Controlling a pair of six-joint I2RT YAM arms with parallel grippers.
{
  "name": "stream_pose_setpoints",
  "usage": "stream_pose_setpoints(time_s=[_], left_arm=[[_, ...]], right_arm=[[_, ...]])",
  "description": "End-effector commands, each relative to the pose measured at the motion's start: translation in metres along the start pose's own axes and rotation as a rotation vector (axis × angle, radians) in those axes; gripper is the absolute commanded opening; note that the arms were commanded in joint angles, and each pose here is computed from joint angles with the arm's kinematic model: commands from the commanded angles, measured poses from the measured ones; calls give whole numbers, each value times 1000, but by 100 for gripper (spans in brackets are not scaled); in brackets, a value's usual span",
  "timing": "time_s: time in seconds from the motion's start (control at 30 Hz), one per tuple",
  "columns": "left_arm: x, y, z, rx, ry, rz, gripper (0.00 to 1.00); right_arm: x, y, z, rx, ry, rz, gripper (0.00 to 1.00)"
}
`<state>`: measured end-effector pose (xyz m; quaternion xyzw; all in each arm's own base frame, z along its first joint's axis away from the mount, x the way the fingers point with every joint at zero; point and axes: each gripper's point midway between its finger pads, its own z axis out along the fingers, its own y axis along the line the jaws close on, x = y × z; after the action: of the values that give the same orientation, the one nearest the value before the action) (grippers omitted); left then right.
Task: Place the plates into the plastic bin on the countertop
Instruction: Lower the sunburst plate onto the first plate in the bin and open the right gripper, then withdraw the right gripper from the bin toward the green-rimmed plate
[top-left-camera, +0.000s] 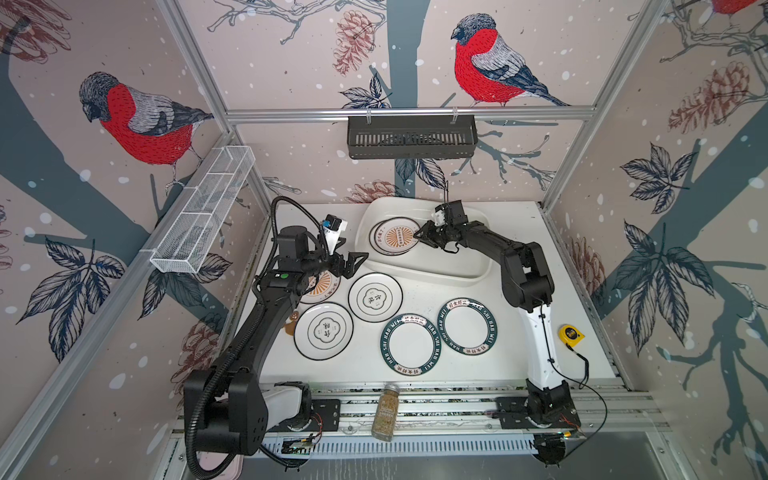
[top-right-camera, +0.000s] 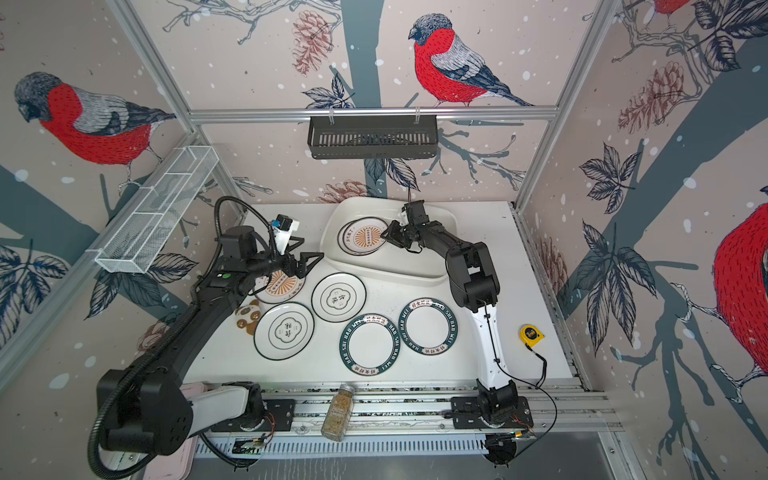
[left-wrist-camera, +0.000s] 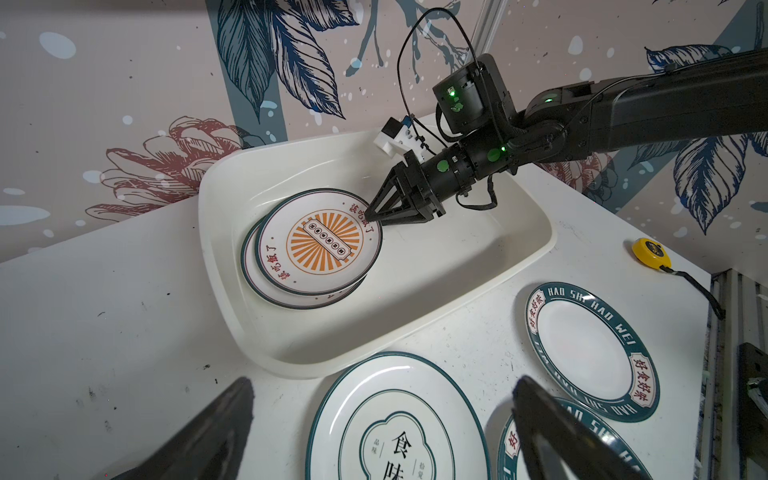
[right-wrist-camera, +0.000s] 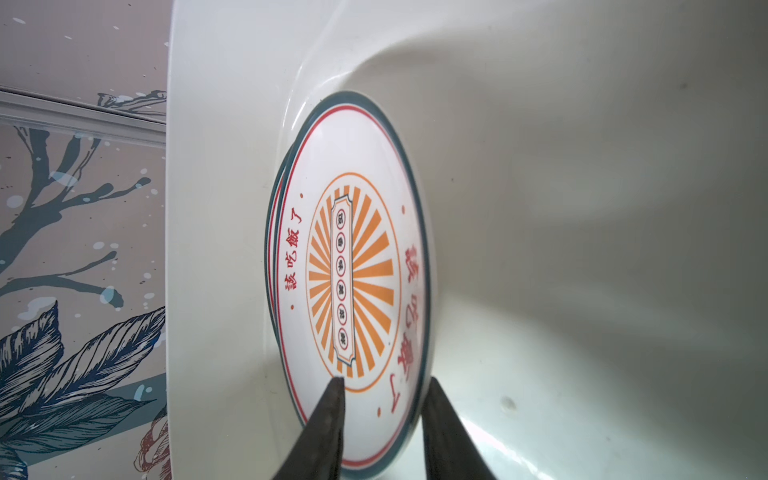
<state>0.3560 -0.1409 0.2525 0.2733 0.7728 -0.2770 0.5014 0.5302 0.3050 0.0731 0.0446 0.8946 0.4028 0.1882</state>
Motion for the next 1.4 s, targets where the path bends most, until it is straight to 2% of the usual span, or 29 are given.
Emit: stream_pose_setpoints(time_s=[0.0,0.57,0.77,0.9,1.07,1.2,1.37], left_arm=[[-9,-4,0,20,-34,29,96],[-9,-4,-1,18,-36,31,96],[-10,-4,-2,15,-38,34,96],[-11,-5,-3,21,-38,39,97],[-11,-4,-3,9,-34,54,97],[-8,4,0,-23,-21,83,98],[-6,17,1,-89,4,115,98]], right_arm=[[1,-4,4,23,9,-18,34],[2,4,12,73,30,-75,37],[-12,13,-5,99,-23,-109,38],[-30,34,-40,102,-107,-151,38],[-33,73,-109,62,-224,-217,39],[-10,85,-168,1,-301,-233,41],[45,62,-230,3,-341,-218,44]])
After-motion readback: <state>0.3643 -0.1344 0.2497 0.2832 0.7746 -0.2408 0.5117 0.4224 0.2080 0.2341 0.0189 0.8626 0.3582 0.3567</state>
